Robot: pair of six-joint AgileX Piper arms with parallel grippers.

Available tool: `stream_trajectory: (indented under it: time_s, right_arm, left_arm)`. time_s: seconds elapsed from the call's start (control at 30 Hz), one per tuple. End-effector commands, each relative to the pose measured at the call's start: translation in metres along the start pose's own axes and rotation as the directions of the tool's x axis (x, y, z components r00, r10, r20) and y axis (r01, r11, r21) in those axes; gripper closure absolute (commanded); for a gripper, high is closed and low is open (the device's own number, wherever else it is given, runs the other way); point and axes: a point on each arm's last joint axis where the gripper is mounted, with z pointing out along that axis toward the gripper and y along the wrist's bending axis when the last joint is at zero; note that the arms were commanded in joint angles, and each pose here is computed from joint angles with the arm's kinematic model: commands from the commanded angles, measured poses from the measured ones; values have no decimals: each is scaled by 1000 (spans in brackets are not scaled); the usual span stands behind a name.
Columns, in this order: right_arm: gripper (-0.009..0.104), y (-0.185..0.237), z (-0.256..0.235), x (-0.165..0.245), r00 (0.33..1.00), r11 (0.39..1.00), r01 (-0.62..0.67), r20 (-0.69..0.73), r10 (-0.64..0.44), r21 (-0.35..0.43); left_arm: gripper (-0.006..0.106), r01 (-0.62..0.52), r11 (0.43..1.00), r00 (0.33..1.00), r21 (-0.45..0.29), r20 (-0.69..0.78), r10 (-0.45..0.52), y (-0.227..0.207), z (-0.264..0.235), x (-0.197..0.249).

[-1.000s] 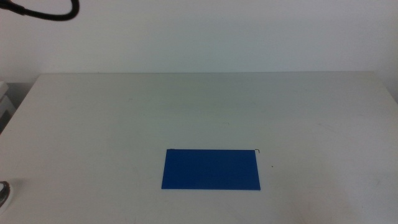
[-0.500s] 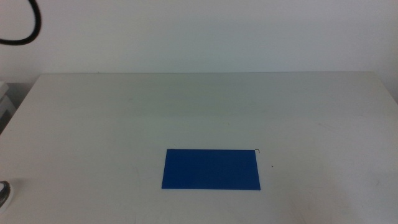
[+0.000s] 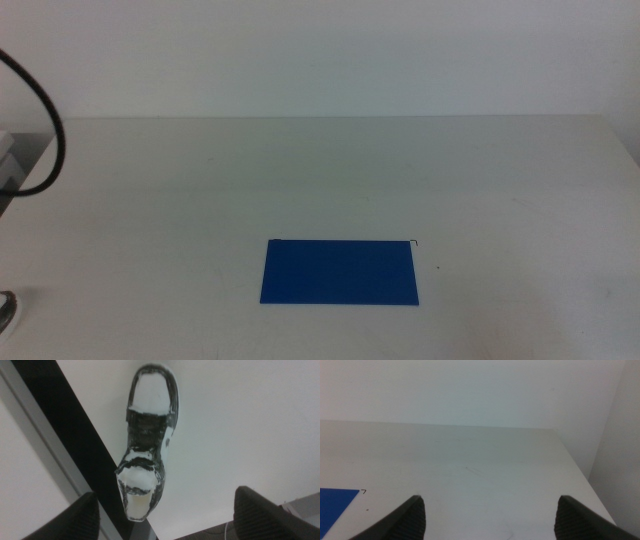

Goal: Use one arm to grab the shoe from the table and place it on the mat.

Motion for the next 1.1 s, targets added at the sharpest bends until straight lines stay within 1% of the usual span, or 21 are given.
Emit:
stream_trajectory:
  time_s: [0.0, 0.07, 0.2, 0.3, 0.37, 0.5, 0.6, 0.9, 1.07]
  right_arm:
    - [29, 0, -3, -11, 994, 1000, 21, 109, -21, 5]
    - [29, 0, -3, -11, 994, 1000, 21, 109, -21, 5]
    - [29, 0, -3, -11, 994, 1000, 21, 109, -21, 5]
    - [29, 0, -3, -11, 994, 1000, 21, 109, -21, 5]
    - [29, 0, -3, -11, 994, 1000, 21, 109, -21, 5]
    - [29, 0, -3, -11, 994, 1000, 21, 109, -21, 5]
    - [29, 0, -3, -11, 994, 1000, 21, 109, -21, 5]
    - [29, 0, -3, -11, 994, 1000, 21, 109, -21, 5]
    - [29, 0, -3, -11, 994, 1000, 21, 109, -21, 5]
  left_arm:
    - [11, -2, 999, 1000, 45, -13, 3, 0, -4, 5]
    - [11, -23, 998, 1000, 55, -21, 24, 9, 6, 4]
    - [11, 4, 994, 997, 110, -74, 4, 19, 29, 1]
    - [11, 27, 991, 991, 129, -133, -10, 24, 42, 2]
    - [11, 25, 991, 989, 130, -150, -6, 25, 45, 3]
    - [11, 16, 994, 988, 106, -152, 0, 28, 46, 3]
    - [11, 12, 994, 984, 109, -176, 7, 31, 53, 3]
    - [11, 30, 978, 971, 205, -239, 20, 38, 88, 0]
    - [11, 38, 973, 967, 226, -254, 22, 40, 99, -1]
